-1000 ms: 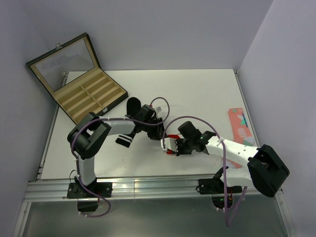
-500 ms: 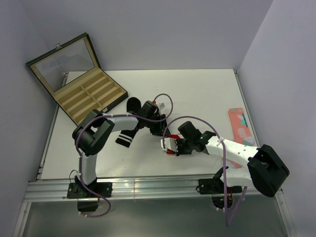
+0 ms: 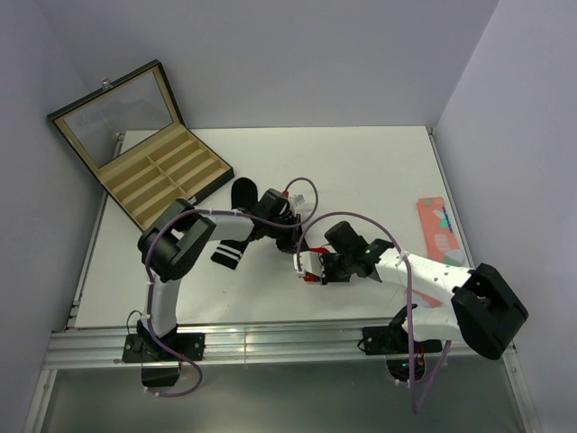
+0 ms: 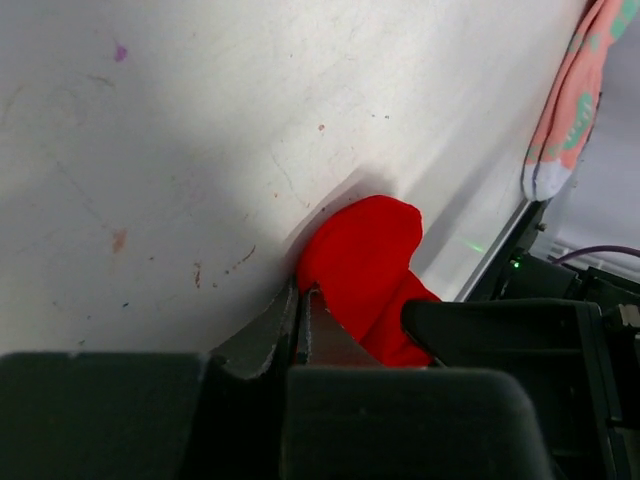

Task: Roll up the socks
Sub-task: Move the sock to the center of the board.

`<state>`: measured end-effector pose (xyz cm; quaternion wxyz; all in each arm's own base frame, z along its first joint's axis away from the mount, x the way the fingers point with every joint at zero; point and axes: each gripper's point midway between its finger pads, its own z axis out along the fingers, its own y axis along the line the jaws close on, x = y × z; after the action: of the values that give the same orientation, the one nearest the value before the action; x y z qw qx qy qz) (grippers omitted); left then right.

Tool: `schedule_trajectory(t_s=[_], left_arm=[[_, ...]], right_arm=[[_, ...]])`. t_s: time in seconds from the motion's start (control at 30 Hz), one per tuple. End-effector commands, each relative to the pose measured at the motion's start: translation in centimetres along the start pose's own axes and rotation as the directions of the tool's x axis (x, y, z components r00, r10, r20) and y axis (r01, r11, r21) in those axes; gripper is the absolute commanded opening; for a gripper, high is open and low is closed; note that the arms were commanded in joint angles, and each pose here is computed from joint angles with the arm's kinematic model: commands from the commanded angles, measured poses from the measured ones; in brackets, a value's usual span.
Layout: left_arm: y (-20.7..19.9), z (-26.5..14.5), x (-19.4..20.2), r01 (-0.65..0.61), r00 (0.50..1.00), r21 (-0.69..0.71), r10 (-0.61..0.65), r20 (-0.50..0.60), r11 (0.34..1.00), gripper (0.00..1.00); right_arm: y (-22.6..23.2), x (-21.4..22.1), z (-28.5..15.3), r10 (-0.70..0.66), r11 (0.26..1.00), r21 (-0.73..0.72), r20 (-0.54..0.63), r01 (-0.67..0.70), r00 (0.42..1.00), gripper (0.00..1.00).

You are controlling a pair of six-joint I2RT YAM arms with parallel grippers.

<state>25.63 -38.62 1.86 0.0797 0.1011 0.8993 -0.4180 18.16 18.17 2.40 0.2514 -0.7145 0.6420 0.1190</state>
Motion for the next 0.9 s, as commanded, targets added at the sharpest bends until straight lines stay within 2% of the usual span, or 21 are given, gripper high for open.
schedule_trajectory(t_s=[0.0,0.27,0.43,0.57,0.87], left_arm=[[4.6,-0.2,2.3,0.083,0.996,-0.114,-0.085,-0.014,0.990,0.00],[6.9,-5.8,-0.4,0.149,0.974,-0.167,-0.115,0.197,0.975,0.00],[7.5,-6.7,-0.6,0.141,0.968,-0.192,-0.094,0.234,0.971,0.00],[7.8,-7.1,-0.5,0.144,0.957,-0.190,-0.089,0.275,0.971,0.00],[7.7,-6.7,-0.6,0.135,0.946,-0.151,-0.082,0.313,0.979,0.00]], right_arm=[[0.5,0.7,-0.2,0.035,0.999,-0.029,-0.046,-0.036,0.998,0.13],[-0.5,-2.9,-0.3,0.058,0.991,-0.124,0.026,-0.055,0.998,0.13],[0.5,-4.7,-0.2,0.083,0.965,-0.254,0.056,-0.066,0.995,0.13],[1.4,-4.8,0.2,0.092,0.934,-0.349,0.034,-0.074,0.995,0.13],[4.4,-4.9,1.1,0.149,0.806,-0.576,-0.030,-0.139,0.988,0.13]])
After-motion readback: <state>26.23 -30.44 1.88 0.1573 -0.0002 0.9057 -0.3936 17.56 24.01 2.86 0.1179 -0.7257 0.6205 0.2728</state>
